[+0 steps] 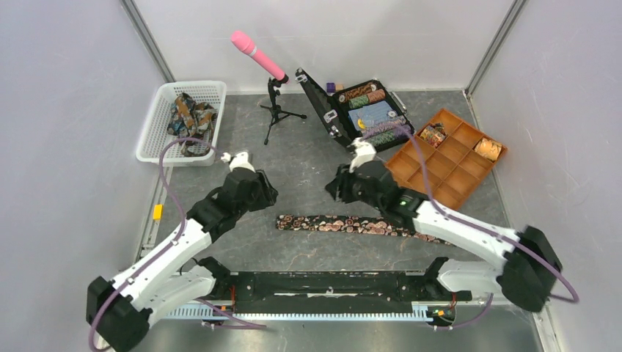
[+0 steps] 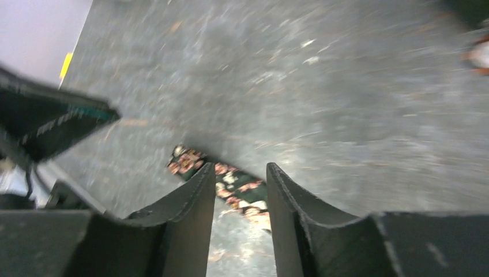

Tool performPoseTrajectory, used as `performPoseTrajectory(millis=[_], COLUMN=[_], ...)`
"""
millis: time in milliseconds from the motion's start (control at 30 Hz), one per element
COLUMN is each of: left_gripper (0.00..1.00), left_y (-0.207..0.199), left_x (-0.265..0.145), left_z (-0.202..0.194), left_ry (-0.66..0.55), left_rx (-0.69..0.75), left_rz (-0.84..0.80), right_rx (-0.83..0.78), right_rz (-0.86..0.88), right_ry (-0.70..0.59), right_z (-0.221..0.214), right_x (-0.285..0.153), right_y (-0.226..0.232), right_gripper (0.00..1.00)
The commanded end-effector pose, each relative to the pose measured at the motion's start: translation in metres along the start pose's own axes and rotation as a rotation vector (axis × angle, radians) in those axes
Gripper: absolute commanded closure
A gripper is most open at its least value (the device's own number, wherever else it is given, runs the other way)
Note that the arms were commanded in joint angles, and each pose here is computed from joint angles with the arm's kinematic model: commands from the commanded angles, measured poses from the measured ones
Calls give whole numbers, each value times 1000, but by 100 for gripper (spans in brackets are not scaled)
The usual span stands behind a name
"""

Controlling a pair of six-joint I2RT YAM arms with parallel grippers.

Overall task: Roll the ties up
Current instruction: Roll the tie at the center of the board.

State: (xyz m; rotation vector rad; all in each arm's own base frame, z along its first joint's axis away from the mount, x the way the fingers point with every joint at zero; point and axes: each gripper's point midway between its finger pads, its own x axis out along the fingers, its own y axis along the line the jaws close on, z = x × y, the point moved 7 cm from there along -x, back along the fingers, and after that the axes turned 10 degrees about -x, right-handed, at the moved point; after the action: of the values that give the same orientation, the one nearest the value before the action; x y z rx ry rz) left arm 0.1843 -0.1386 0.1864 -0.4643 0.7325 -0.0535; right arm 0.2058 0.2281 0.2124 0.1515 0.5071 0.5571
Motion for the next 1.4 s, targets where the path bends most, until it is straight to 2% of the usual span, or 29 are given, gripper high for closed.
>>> performPoseTrajectory(millis=[0,133,267,533,633,1367], left_gripper=[47,47,45,44,44,44], left_y=[4,17,30,43,46,56], left_x=[17,27,34,35,34,36], left_z=[-10,-22,-31,-46,-48,-57], left_ry=[130,152,159,176,172,213], left_rx=[-239,-316,-371,-409,-404,-345], left_rz=[-214,-214,-194,-177,-163,-114], right_rx=[11,10,38,74,90,74], right_rz=[325,434,457,482,502,429], right_ry=[45,101,167,190,193,241], right_z=[-22,-45,-69,-90,-94,-116], right_x=[24,42,58,73,77,100], right_y=[58,85,91,93,95,87], right_gripper=[59,67,77,89,99,100])
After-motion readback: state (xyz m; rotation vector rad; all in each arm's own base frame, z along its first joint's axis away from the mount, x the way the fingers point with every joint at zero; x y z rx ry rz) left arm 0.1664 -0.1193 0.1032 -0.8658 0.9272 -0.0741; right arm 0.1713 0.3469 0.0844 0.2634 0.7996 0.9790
